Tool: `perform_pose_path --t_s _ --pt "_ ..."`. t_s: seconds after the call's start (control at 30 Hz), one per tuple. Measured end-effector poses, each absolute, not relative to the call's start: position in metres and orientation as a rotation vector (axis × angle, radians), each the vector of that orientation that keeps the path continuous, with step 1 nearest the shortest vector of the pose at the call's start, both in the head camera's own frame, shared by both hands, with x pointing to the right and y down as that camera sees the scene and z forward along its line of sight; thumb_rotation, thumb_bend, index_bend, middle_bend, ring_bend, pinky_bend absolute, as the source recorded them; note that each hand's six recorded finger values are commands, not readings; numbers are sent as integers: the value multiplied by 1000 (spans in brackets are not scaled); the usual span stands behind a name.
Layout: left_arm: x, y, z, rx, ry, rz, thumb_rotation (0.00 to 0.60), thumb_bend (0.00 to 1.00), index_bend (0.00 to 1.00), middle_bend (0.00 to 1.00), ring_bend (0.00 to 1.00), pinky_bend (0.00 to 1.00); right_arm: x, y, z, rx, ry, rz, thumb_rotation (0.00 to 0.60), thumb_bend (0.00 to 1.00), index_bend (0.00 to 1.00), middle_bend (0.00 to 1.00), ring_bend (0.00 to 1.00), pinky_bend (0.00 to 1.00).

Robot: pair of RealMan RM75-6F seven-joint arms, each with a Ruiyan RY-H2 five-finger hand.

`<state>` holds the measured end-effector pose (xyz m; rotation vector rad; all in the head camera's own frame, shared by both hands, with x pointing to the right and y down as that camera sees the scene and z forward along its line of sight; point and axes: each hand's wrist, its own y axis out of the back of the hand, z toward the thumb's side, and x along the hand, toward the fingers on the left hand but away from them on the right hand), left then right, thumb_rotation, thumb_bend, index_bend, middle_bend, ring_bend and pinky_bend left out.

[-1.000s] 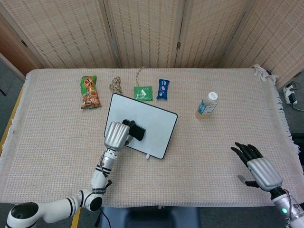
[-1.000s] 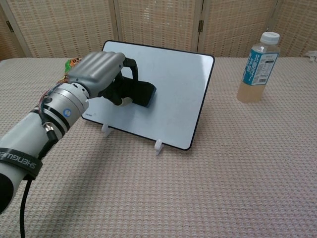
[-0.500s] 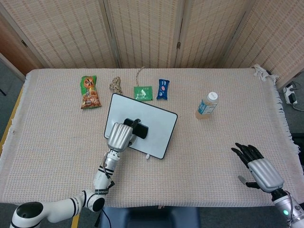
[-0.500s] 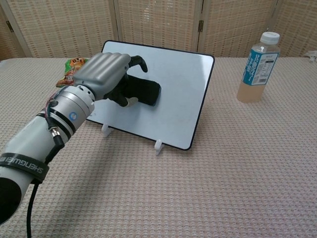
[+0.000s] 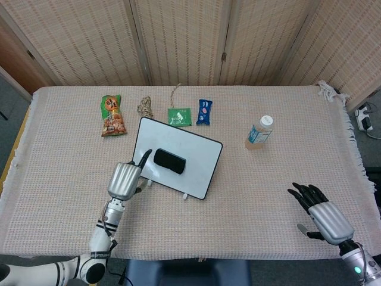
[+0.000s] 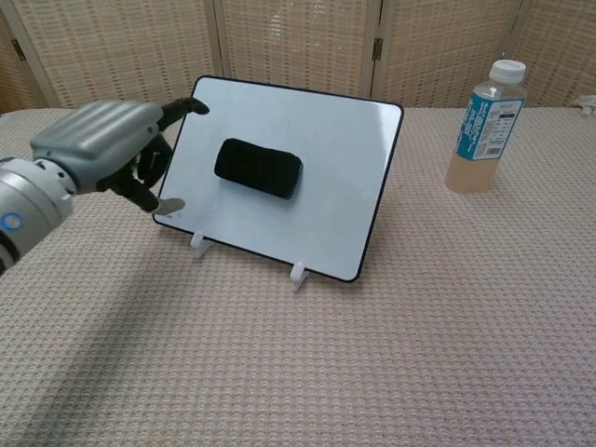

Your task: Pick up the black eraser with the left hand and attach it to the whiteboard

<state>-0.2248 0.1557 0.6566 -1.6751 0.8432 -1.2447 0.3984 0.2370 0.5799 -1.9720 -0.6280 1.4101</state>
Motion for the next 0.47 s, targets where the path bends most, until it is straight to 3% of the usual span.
perform_pose_path --t_s 0.07,0.23,0.37,0.47 --pt "-262 177 644 -1669 826 -1300 600 231 50 150 96 7 395 239 582 -1973 -617 1407 600 348 0 0 0 0" --pt "-347 224 615 -1532 882 -1438 600 224 49 37 3 0 385 246 586 -2003 -598 1374 600 348 0 0 0 0" --pt "-403 253 585 -1395 1055 -1482 600 224 38 7 0 0 379 249 585 -1998 -592 1337 600 348 0 0 0 0" --pt "-420 279 568 -1383 1106 -1453 600 223 21 0 0 0 378 253 582 -1988 -594 1324 600 348 0 0 0 0"
